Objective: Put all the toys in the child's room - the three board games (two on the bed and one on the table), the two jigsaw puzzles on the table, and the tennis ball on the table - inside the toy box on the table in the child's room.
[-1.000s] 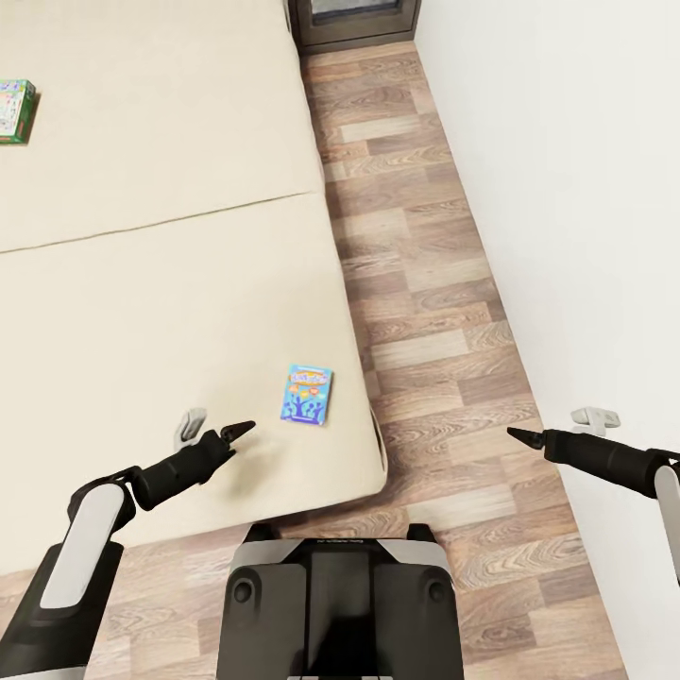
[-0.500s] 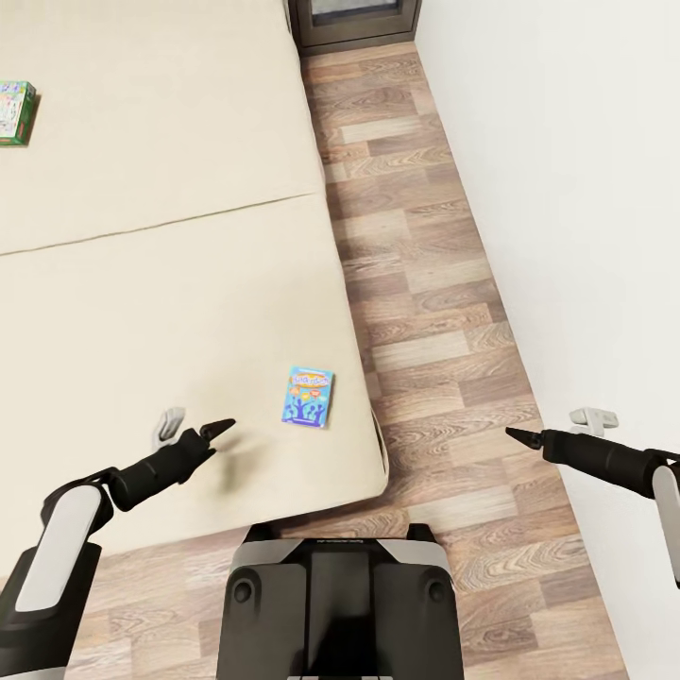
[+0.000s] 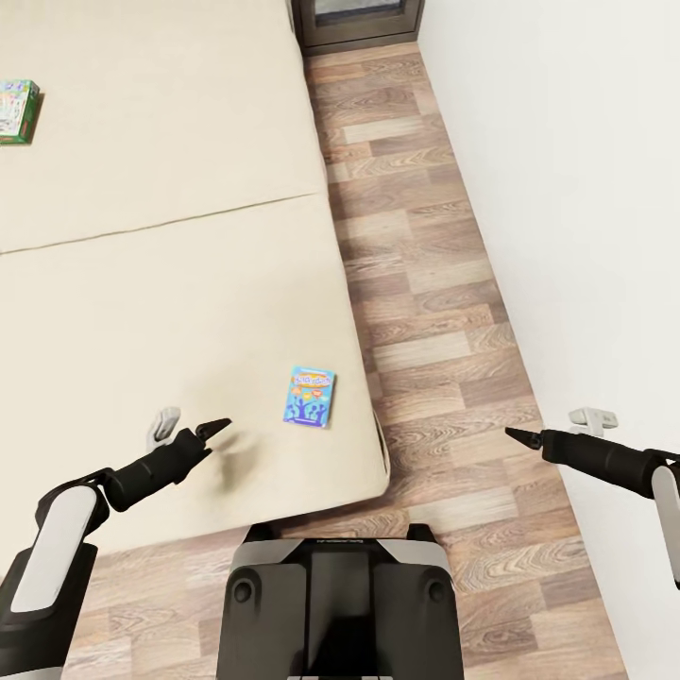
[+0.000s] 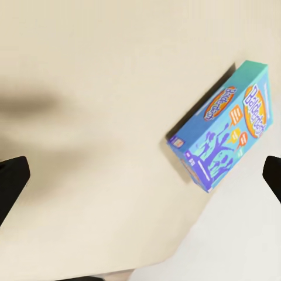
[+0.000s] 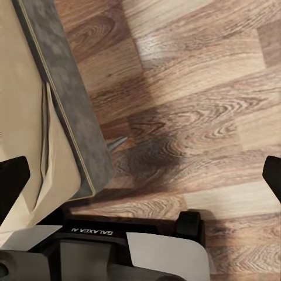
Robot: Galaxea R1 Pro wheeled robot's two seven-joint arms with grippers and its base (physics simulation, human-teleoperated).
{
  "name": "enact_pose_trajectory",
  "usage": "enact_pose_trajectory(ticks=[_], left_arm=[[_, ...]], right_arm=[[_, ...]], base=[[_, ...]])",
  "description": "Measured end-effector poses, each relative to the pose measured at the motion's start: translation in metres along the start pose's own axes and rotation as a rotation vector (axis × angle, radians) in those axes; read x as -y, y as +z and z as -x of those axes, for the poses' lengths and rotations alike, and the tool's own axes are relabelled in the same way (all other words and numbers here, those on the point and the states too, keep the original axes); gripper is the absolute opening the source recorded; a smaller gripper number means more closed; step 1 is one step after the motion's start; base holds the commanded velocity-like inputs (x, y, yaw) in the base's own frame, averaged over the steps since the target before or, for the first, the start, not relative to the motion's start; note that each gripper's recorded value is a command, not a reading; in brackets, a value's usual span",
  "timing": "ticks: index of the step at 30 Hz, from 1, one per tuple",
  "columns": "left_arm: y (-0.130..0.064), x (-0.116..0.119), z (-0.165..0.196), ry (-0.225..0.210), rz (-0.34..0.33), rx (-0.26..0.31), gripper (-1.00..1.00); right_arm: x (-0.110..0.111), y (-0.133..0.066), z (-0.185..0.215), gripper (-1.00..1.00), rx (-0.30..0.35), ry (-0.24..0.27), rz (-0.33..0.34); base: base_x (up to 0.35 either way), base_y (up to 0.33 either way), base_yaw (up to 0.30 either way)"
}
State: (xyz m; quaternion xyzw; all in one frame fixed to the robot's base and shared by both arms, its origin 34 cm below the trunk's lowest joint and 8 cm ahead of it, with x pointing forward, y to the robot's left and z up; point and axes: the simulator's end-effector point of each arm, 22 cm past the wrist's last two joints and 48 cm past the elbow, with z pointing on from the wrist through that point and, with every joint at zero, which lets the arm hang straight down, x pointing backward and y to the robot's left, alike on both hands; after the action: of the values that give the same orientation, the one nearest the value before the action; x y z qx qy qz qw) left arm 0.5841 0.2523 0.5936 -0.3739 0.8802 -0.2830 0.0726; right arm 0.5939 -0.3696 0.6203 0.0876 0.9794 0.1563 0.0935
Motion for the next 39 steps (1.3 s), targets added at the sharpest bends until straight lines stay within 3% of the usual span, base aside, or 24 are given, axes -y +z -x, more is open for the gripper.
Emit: enact_pose_trajectory(ticks=[12, 18, 26, 39], left_arm=[[0.003, 0.001, 0.0, -0.001, 0.002, -0.002, 1.0], [0.01, 0.012, 0.01, 0.007, -0.012, 0.008, 1.0], [0.028, 0.036, 0.029, 0.028, -0.038, 0.012, 1.0], [0.073, 0.081, 0.027, 0.096, -0.062, -0.068, 1.0]], right_arm=[[0.0, 0.0, 0.0, 1.0, 0.0, 0.0, -0.001], [0.0, 0.0, 0.0, 1.0, 0.0, 0.0, 0.0], [0.0, 0.0, 0.0, 1.0, 0.0, 0.001, 0.0], [0.0, 0.0, 0.0, 1.0, 0.0, 0.001, 0.0]], base=[[0.0, 0.0, 0.149], [0.0, 0.0, 0.05], [0.0, 0.0, 0.02], [0.0, 0.0, 0.005]])
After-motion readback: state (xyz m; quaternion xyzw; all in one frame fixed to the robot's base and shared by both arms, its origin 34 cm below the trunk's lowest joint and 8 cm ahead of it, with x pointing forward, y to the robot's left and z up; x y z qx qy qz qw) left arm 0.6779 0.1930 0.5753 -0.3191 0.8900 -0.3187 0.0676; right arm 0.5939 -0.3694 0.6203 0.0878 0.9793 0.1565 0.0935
